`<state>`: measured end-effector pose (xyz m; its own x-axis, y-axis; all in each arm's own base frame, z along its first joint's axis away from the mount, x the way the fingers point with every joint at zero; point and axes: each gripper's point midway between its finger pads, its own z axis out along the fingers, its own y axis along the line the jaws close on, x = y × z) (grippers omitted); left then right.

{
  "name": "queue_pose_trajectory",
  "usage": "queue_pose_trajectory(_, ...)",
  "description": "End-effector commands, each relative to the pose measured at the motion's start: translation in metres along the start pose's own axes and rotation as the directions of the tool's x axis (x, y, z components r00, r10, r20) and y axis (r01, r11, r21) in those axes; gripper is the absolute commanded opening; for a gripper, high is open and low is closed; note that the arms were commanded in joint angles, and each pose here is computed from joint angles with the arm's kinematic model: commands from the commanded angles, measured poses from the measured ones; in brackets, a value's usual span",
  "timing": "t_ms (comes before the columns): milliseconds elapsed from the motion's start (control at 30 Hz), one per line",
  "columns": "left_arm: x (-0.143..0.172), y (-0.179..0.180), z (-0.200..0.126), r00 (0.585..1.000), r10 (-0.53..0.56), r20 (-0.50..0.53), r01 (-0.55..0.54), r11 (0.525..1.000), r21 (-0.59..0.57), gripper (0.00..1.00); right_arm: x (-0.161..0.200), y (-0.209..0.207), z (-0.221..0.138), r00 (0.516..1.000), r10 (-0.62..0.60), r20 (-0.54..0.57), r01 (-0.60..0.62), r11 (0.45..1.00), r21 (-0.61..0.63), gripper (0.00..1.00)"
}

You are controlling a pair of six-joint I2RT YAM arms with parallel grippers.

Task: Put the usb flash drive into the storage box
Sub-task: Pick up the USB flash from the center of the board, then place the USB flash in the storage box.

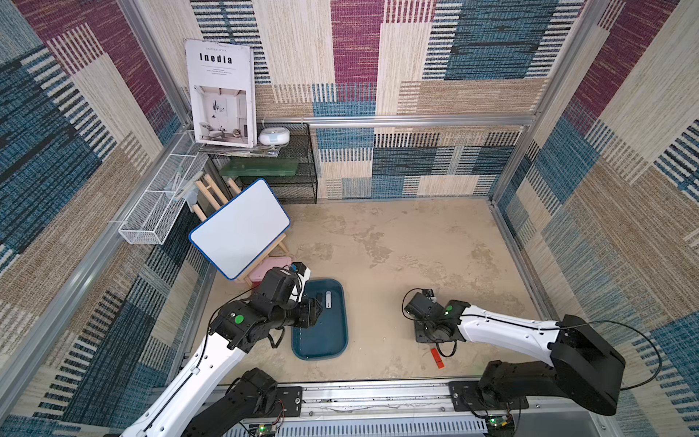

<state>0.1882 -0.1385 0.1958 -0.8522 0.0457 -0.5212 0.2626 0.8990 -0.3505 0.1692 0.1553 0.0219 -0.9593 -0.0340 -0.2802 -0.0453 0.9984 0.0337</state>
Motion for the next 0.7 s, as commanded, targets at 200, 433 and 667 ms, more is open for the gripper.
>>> queue_pose_trajectory(200,-0.009,0.009,-0.013,0.997,-0.003,0.079,0.007,0.999,-0.051,0.52,-0.038,0.046,-0.075,0.986,0.028,0.166,0.022,0.957,-0.289,0.14)
queue_pose_trajectory(433,-0.013,0.02,-0.02,0.993,-0.017,0.117,0.03,0.994,-0.109,0.52,-0.052,0.097,-0.119,0.98,0.042,0.193,0.055,0.88,-0.472,0.13)
queue_pose_trajectory(667,-0.017,0.038,-0.031,0.984,-0.045,0.17,0.079,0.977,-0.197,0.52,-0.06,0.175,-0.143,0.977,-0.011,0.212,0.135,0.804,-0.579,0.13)
